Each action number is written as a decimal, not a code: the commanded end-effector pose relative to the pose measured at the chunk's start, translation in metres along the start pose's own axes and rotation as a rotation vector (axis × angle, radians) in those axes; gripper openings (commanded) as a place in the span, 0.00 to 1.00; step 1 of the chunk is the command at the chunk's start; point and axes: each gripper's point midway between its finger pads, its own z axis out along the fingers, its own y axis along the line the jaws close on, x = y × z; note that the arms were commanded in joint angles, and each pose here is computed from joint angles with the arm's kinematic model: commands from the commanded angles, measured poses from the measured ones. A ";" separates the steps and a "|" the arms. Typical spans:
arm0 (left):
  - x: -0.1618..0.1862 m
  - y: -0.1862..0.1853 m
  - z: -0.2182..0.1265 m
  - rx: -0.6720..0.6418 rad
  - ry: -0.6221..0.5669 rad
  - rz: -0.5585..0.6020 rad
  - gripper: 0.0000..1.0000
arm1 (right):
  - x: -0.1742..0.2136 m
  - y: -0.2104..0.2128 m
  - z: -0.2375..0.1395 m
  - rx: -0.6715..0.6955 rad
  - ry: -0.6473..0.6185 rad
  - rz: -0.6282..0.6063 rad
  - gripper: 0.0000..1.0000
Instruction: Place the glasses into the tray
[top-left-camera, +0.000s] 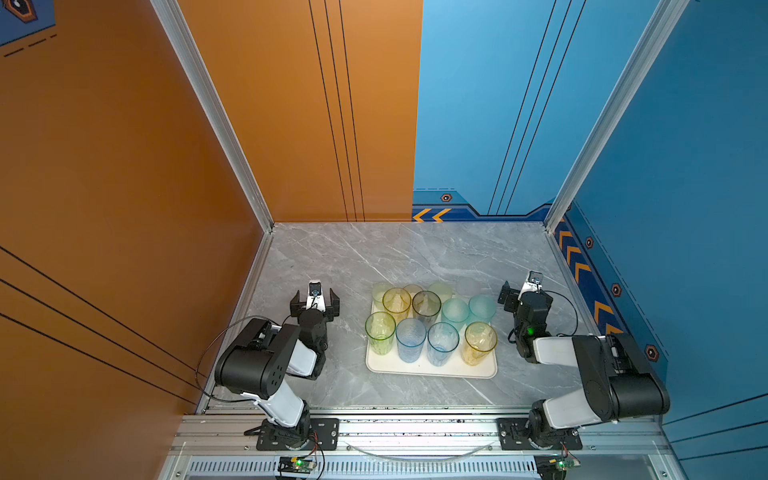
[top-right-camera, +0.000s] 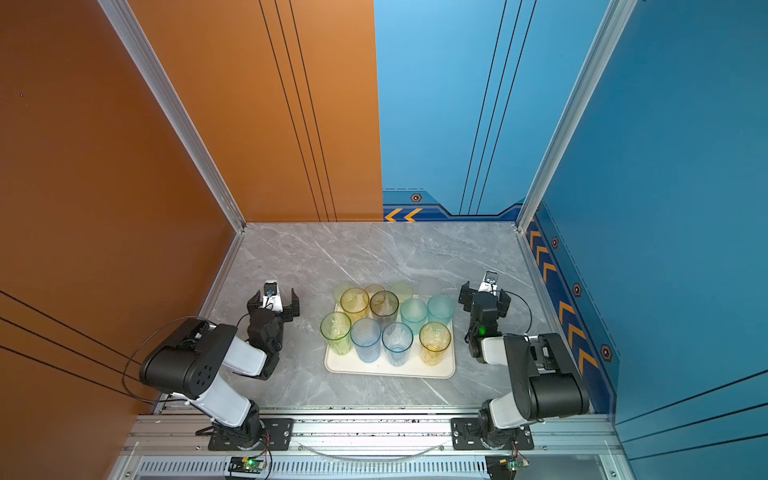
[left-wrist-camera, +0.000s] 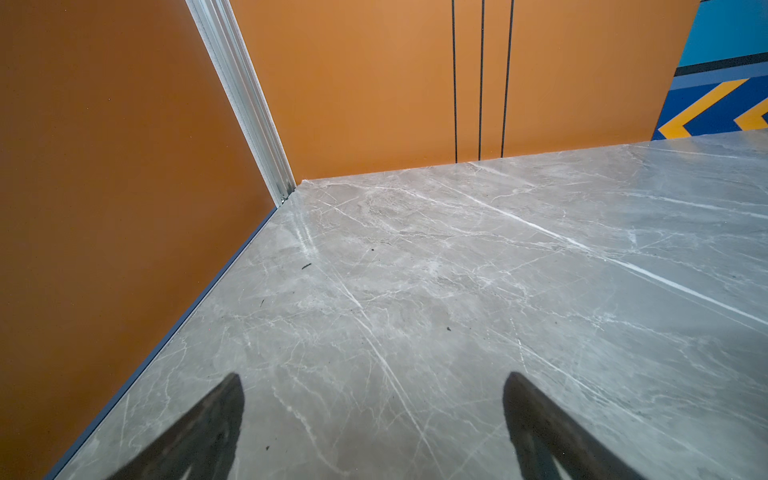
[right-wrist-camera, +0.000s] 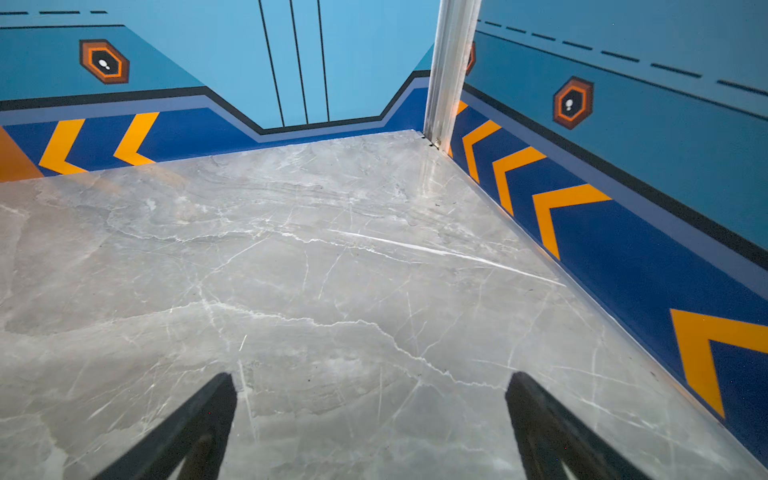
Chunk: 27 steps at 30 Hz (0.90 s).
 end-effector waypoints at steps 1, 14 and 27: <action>-0.001 -0.004 -0.002 0.017 -0.011 0.014 0.98 | 0.006 0.002 0.003 -0.024 0.000 -0.015 1.00; 0.000 -0.004 0.000 0.014 -0.003 0.011 0.97 | 0.006 0.001 0.004 -0.020 0.006 -0.012 1.00; 0.000 -0.003 -0.001 0.014 -0.006 0.010 0.98 | 0.005 0.001 0.004 -0.021 0.005 -0.011 1.00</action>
